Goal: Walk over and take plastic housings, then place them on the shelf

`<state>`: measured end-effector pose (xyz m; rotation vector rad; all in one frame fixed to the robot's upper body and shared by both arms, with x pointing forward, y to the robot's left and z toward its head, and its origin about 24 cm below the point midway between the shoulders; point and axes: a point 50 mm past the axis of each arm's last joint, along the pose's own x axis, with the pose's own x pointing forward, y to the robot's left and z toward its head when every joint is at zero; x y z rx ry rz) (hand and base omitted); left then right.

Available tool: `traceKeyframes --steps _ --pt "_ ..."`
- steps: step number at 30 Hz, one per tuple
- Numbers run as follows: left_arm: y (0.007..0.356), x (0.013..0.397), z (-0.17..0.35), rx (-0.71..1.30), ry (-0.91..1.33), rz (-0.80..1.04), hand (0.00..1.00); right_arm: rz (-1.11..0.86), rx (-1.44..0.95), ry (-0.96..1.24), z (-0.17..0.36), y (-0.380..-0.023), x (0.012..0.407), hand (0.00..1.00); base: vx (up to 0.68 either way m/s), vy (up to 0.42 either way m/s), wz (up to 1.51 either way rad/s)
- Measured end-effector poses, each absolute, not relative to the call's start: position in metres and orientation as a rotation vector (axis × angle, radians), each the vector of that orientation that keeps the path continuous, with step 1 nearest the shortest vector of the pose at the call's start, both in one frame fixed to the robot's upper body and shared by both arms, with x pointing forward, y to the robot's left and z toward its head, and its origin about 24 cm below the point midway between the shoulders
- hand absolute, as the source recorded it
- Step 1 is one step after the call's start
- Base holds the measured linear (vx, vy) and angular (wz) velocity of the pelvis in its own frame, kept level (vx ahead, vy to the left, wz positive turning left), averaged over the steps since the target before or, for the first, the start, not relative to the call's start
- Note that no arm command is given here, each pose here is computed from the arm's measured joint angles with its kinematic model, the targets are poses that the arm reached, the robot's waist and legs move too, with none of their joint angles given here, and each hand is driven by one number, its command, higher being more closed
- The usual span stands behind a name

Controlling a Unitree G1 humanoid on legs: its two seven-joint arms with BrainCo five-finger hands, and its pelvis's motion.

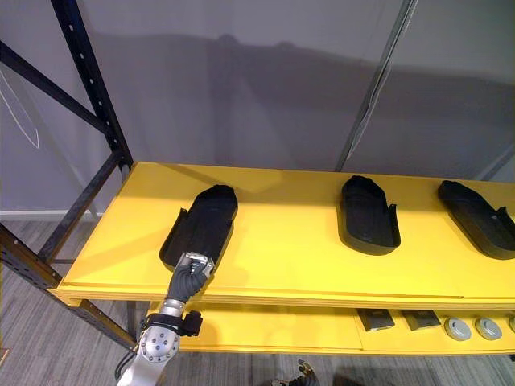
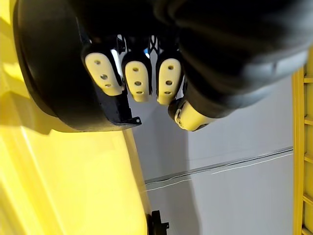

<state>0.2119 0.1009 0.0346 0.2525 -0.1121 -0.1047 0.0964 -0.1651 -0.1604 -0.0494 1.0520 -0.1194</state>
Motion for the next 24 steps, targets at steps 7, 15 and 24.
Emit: traceKeyframes --steps 7,15,24 --pt "0.104 0.215 0.027 0.260 -0.072 -0.085 1.00 -0.119 -0.047 1.052 -0.160 -0.164 0.096 0.00 0.00 0.000 0.00" --pt "0.104 0.219 0.019 0.272 -0.038 -0.083 1.00 -0.119 -0.044 1.052 -0.160 -0.163 0.096 0.00 0.00 0.001 0.00" --pt "0.110 0.232 0.020 0.303 -0.041 -0.043 1.00 -0.124 -0.036 1.053 -0.161 -0.163 0.097 0.00 0.00 0.000 0.00"
